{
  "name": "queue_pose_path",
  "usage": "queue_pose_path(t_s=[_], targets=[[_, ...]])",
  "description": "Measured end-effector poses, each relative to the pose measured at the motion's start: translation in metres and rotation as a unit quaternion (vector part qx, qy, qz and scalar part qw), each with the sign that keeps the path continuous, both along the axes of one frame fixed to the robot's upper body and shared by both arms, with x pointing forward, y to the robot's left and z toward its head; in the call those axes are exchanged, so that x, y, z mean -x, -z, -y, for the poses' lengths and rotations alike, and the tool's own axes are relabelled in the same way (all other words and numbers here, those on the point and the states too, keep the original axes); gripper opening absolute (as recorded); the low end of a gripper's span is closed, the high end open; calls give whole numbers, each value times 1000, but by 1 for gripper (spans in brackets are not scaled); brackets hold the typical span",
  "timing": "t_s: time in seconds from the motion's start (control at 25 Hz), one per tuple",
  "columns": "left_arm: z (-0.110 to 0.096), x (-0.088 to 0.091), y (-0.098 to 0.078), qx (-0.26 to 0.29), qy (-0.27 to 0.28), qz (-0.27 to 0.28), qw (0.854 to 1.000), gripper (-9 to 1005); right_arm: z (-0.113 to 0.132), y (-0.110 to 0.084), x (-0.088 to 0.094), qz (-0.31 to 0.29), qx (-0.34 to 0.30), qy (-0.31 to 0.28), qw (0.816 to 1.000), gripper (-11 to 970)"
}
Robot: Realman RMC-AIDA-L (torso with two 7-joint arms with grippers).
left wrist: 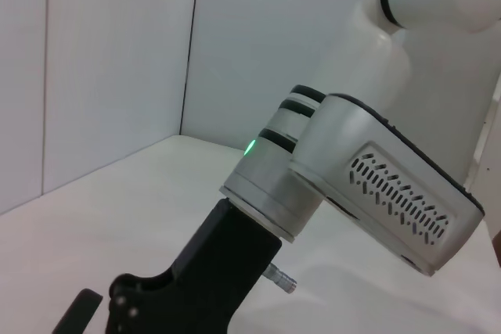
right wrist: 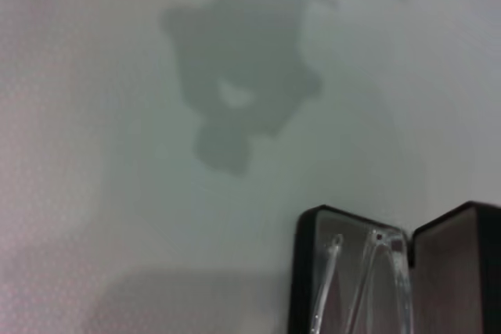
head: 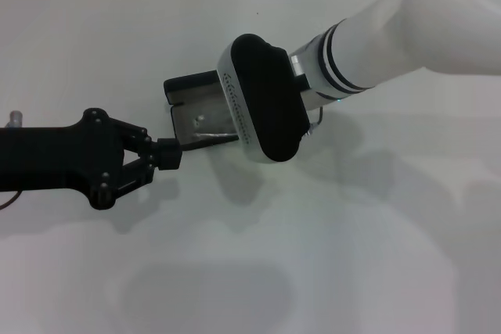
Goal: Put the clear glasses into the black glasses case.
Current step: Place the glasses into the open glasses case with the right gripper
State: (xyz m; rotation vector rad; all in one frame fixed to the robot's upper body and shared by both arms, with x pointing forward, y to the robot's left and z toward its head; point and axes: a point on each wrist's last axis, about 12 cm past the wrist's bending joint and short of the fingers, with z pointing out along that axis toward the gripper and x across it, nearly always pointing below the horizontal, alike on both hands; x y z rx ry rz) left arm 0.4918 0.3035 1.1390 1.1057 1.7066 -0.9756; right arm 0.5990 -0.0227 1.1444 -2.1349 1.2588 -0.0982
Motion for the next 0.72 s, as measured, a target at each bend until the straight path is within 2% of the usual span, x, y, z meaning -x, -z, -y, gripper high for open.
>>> queue_pose_path(t_s=[0.72], targets=[[5,-3,1,6,2,1,1000,100,4,4,-9,24,-32,20,999,124]])
